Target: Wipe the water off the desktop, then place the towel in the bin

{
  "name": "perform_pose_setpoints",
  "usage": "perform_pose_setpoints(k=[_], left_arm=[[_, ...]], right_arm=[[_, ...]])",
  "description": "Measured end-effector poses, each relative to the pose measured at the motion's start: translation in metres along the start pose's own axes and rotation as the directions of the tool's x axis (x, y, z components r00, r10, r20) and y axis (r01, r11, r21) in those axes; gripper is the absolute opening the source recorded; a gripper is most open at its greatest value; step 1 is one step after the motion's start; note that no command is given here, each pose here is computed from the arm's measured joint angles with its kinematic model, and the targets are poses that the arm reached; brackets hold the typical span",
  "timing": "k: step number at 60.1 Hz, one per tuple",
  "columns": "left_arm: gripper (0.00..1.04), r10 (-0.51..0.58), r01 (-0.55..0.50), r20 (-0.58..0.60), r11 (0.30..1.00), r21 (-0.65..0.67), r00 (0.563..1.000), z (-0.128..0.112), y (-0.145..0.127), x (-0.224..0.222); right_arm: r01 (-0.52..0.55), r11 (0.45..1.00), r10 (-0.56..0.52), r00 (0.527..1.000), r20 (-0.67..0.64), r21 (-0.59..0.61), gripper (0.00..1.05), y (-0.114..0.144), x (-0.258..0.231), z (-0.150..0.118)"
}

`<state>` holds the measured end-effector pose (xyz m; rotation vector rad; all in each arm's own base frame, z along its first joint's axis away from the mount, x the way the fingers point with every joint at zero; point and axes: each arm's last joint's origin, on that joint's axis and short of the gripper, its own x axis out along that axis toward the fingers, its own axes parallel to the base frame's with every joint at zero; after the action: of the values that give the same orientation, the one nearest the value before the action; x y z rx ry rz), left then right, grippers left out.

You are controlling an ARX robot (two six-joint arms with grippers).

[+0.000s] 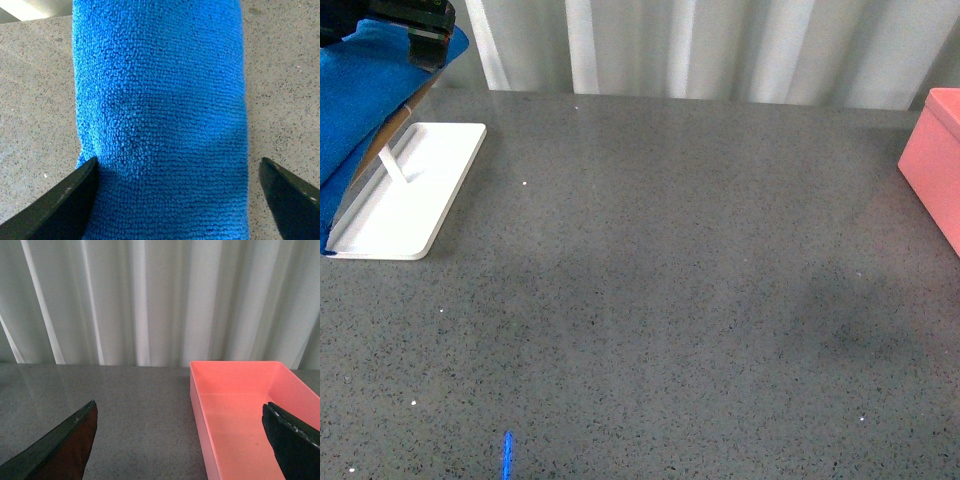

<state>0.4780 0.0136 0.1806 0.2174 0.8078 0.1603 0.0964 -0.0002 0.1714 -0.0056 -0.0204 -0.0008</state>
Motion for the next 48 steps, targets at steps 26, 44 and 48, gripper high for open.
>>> perform_pose_setpoints(k=[26,44,48], left_arm=[[0.29,0.036,-0.036,-0.002,0.999,-0.002,0.999,-0.005,0.008,0.003],[0.06,0.014,-0.014,0.034,1.0,-0.013,0.999,0.004,0.015,-0.012],[0.06,0.014,-0.014,0.048,1.0,-0.014,0.999,0.007,0.019,-0.018]], right_arm=[[0.0,1.0,0.0,1.0,0.0,0.0,0.98,0.0,0.0,0.0],[0.0,1.0,0.0,1.0,0.0,0.0,0.98,0.0,0.0,0.0],[0.0,1.0,0.0,1.0,0.0,0.0,0.98,0.0,0.0,0.0]])
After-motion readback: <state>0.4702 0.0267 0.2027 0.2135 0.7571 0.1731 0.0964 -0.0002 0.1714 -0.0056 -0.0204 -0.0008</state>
